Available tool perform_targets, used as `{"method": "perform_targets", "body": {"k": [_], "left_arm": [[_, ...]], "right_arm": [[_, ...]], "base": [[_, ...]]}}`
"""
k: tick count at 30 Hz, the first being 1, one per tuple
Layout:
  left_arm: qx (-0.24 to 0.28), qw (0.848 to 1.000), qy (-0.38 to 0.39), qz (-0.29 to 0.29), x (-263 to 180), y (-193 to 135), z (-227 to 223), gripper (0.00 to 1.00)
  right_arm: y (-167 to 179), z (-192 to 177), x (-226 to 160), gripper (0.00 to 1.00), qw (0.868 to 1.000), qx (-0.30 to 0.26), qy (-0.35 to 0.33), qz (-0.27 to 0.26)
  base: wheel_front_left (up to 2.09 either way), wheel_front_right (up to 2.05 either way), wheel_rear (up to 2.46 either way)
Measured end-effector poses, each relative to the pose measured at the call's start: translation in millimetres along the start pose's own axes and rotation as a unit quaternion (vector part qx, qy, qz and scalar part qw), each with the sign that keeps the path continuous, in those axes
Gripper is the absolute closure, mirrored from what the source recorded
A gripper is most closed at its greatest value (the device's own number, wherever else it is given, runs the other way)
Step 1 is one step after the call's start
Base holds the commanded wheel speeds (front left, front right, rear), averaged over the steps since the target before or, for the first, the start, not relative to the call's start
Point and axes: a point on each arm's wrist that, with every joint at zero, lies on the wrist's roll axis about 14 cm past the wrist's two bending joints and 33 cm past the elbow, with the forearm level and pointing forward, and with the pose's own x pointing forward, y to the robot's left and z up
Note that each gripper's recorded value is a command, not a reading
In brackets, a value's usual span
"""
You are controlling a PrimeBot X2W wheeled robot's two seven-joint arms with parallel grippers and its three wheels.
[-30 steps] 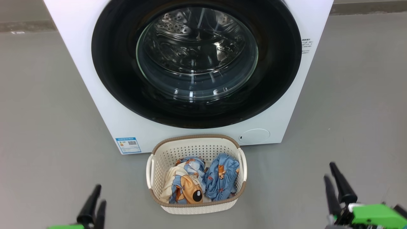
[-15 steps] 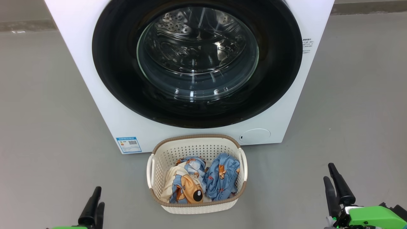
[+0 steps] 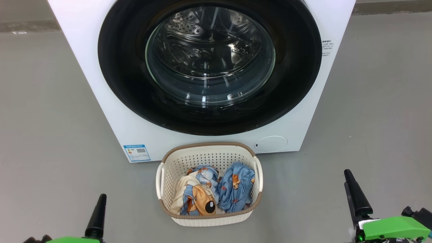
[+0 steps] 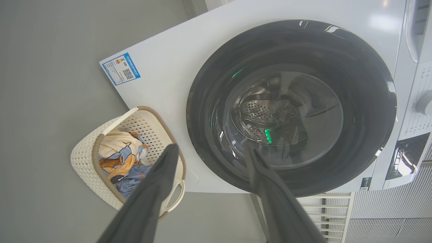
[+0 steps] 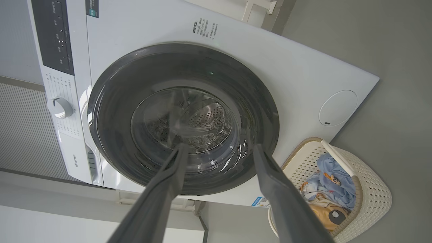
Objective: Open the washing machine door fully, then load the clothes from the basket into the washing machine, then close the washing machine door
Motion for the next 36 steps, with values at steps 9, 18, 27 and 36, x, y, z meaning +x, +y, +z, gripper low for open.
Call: {"method": "perform_targets", "body": {"k": [9,18,27,36], "left_arm": [[0.076,0.997,-0.006,-0.011,0.6,-4.8,0.2,0.0],[0.142,0.99,-0.005,-0.021,-1.9,-7.6,-3.0,0.0],[0.206,0.978,-0.014,-0.034,-2.3,-13.1,-1.3,0.0],[0.264,0.963,-0.02,-0.047,-2.6,-17.7,-2.5,0.0]], "right_arm": [[5.6,2.3,1.8,0.0,0.997,-0.074,-0.001,0.019],[11.6,7.5,3.2,0.0,0.99,-0.139,-0.011,0.036],[15.7,11.2,3.4,0.0,0.979,-0.197,-0.022,0.047],[11.4,13.8,-1.5,0.0,0.966,-0.252,-0.027,0.045]], "base": [[0.0,0.0,0.0],[0.0,0.0,0.0],[0.0,0.0,0.0],[0.0,0.0,0.0]]}}
